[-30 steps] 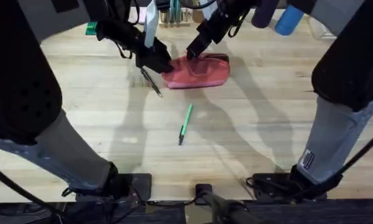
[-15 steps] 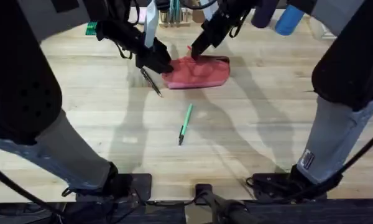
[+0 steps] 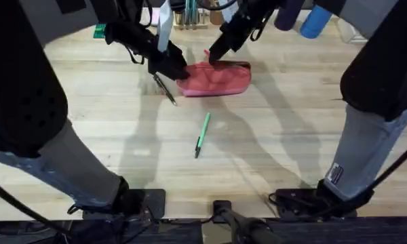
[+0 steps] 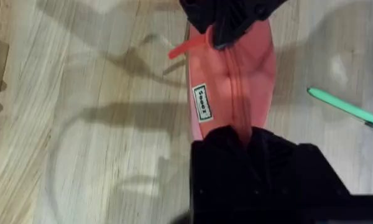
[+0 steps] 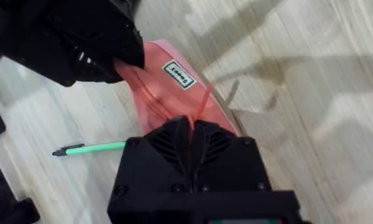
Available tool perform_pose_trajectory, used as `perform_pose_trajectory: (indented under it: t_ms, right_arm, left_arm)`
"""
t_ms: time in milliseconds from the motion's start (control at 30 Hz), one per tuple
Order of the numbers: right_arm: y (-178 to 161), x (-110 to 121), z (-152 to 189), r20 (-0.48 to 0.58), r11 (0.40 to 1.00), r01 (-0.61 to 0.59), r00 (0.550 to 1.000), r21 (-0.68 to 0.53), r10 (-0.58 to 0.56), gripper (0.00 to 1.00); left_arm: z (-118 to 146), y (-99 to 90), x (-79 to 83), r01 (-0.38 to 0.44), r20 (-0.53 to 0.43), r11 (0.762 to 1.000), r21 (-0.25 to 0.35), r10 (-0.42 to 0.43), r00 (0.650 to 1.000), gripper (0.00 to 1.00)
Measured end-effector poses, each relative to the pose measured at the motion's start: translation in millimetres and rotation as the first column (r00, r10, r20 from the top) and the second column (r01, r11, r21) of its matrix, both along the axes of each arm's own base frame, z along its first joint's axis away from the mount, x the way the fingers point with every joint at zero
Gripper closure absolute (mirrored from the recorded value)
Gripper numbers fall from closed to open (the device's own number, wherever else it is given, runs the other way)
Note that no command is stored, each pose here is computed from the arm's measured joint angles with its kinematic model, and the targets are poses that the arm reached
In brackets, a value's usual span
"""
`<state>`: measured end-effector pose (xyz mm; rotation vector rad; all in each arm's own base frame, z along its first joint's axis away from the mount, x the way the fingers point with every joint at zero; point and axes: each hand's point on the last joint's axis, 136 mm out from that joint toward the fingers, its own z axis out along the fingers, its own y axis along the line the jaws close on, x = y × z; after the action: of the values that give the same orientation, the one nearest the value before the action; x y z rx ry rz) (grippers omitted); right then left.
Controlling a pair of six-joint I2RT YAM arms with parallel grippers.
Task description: Unzip the bag, pick up the pens from the table one at a time and place them inside, then zip the bag closed.
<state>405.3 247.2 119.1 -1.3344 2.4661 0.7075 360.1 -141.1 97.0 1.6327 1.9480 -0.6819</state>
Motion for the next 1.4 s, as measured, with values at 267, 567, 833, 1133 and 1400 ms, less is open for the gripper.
perform_pose_trajectory:
  t_ms: [267, 567, 833, 1133, 1400]
  right_arm:
    - [0, 0, 1, 0.007, 1.000, -0.015, 1.000, 0.004, 0.015, 0.969]
    - [4, -5, 4, 0.049, 0.997, -0.082, 0.995, -0.012, 0.083, 0.969]
    - [14, -15, 22, 0.097, 0.990, -0.139, 0.986, -0.002, 0.138, 0.970]
    - [33, -34, 35, 0.123, 0.976, -0.219, 0.969, 0.012, 0.216, 0.969]
    - [42, -40, 36, 0.141, 0.965, -0.263, 0.956, 0.010, 0.259, 0.969]
  left_arm:
    - [0, 0.0, -0.1, 0.000, 0.000, 1.000, 0.000, 0.000, 1.000, 0.958]
    - [0, 0.2, -0.7, 0.000, -0.004, 1.000, 0.001, 0.000, 1.000, 0.958]
    - [0, 0.0, 1.8, 0.000, 0.009, 1.000, 0.000, 0.000, 1.000, 0.959]
    - [0, 0.2, 0.9, 0.002, 0.006, 1.000, 0.001, -0.002, 1.000, 0.959]
    - [0, 0.1, 0.6, 0.002, 0.005, 1.000, 0.000, -0.002, 1.000, 0.959]
